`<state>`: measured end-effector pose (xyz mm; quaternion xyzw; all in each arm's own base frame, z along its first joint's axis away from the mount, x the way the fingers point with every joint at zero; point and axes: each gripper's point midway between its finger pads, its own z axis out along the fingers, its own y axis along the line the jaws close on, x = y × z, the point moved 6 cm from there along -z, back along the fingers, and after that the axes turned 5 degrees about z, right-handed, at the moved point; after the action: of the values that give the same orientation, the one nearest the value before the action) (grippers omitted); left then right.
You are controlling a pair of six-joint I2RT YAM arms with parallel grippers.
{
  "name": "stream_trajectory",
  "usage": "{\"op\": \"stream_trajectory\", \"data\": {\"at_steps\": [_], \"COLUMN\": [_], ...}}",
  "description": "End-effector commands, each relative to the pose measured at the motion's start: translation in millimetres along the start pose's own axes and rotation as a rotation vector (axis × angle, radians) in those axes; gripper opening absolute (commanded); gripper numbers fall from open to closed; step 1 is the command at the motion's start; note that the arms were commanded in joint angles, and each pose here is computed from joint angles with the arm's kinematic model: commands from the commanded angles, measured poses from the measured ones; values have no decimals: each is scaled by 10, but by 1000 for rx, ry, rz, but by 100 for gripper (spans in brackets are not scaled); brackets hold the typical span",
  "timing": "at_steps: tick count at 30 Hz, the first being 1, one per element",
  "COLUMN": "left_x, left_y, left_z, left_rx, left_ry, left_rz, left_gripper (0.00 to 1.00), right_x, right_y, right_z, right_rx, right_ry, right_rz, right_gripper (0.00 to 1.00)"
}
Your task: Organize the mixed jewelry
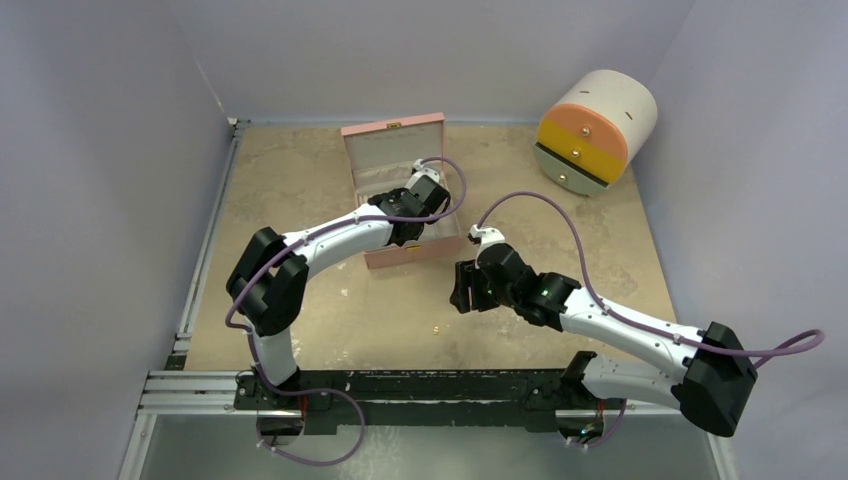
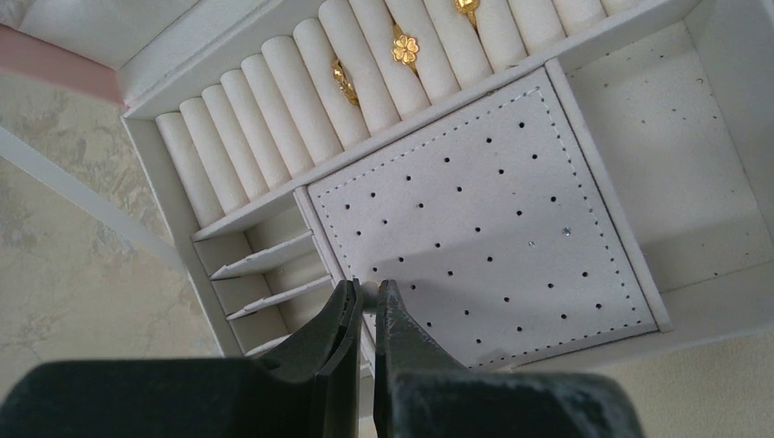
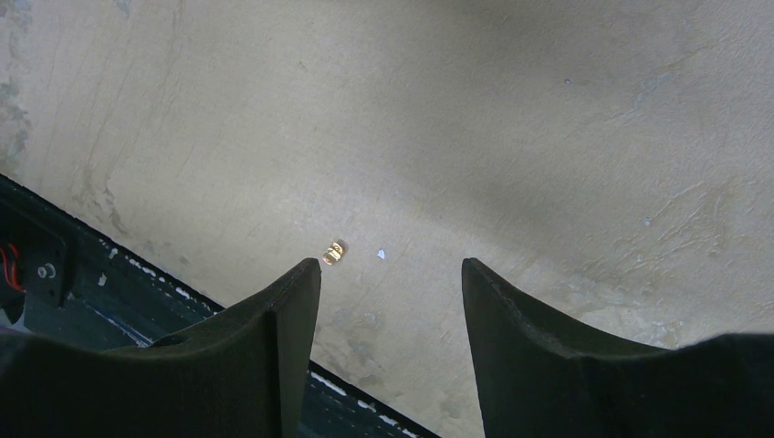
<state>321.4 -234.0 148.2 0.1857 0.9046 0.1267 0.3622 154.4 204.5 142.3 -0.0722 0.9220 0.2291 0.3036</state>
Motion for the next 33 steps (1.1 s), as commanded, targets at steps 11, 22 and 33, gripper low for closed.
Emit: {"op": "stream_trajectory", "data": {"at_steps": [11,22,33], "left_x": [9,25,-64], "left_y": [10,-10,0], "left_z": [113,131,-17], "left_rx": [-31,-28,32], "left_ry": [29,40,14], "left_rz": [-2,0,-20], "left_gripper": [0,0,25], "right_x": [-138,-120,-148], "right_y": [99,84,86], "right_z": [-60,-58,-77], "right_rx": [-40,-39,-23], "right_ry": [-51,-51,-49], "right_rz": [20,21,17], "right_gripper": [61,63,69]}}
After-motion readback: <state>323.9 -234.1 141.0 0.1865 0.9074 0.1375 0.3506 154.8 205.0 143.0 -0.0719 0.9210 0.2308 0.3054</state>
